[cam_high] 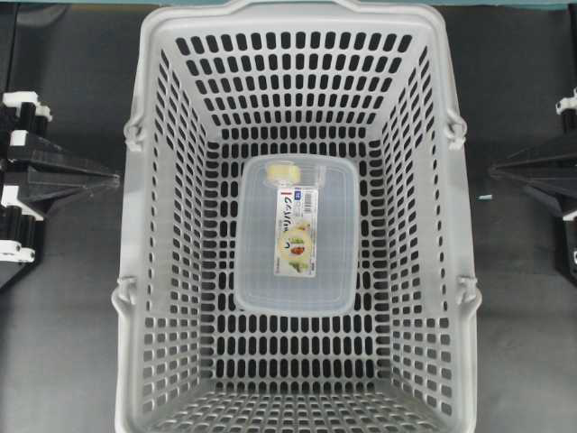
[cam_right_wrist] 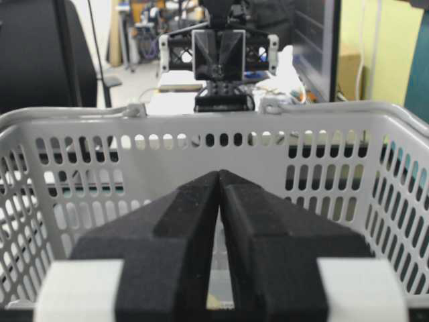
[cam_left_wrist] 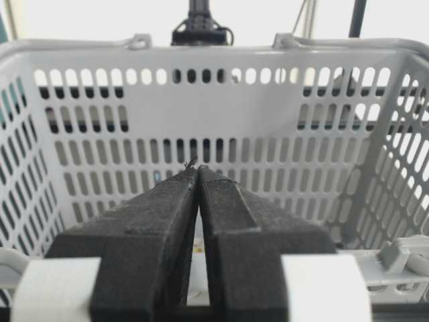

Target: Pick up the cellophane tape from the shopping basket with the left arm.

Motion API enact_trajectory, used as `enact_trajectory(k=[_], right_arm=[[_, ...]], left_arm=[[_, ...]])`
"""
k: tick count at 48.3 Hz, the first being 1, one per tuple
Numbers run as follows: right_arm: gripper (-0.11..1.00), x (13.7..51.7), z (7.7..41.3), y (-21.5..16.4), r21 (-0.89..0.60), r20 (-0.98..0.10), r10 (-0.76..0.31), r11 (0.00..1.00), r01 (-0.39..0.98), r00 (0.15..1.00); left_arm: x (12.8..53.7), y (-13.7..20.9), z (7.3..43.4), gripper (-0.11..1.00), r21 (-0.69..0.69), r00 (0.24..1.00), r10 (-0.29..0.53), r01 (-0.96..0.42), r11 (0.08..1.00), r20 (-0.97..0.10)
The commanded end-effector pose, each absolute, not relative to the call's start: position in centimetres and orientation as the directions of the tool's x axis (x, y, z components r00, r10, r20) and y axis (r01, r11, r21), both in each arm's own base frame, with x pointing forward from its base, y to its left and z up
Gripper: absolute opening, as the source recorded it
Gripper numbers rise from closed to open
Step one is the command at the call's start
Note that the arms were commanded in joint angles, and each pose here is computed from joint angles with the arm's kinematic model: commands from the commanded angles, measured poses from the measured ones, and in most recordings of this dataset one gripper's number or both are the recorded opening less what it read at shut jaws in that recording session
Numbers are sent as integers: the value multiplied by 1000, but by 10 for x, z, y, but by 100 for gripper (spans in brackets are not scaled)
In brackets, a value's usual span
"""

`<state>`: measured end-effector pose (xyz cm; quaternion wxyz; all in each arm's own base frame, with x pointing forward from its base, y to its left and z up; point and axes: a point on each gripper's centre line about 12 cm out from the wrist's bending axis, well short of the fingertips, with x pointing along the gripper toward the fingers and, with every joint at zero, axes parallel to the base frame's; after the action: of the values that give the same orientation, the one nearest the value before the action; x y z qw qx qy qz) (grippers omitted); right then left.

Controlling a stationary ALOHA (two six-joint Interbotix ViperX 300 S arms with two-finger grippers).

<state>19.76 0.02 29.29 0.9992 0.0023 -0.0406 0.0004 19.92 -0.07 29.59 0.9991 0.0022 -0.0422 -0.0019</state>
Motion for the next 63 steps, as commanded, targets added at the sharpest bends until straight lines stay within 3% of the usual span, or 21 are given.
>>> enact_trajectory(k=[1, 5, 16, 26, 39, 45, 56, 63], right_arm=[[1, 200, 300, 0, 9, 96, 1, 1000, -2, 995], [0, 200, 300, 0, 12, 90, 0, 1000, -1, 996], [0, 201, 300, 0, 9, 44, 2, 1000, -2, 999], [0, 202, 304, 0, 9, 26, 2, 1000, -2, 1000], [2, 199, 300, 0, 12, -17, 1, 1000, 0, 1000], [18, 198, 301, 1, 15, -21, 2, 1000, -2, 1000], [73, 195, 304, 0, 15, -18, 1, 1000, -1, 1000], [78, 195, 303, 1, 15, -20, 2, 1000, -2, 1000]], left_arm=[[204, -4, 318, 6, 24, 997, -23, 21, 999, 79], [210, -5, 331, 0, 11, 1000, -24, 24, 1000, 15], [232, -6, 372, 0, 4, 971, -17, 18, 1000, -237], [270, -5, 389, 0, 17, 877, -1, 10, 1000, -480], [328, -5, 385, 0, 48, 739, 13, 25, 999, -673], [352, -4, 385, 0, 78, 668, 22, 55, 995, -744], [383, 2, 396, 0, 81, 523, 39, 58, 995, -851], [401, 3, 405, 0, 79, 473, 42, 58, 995, -880]])
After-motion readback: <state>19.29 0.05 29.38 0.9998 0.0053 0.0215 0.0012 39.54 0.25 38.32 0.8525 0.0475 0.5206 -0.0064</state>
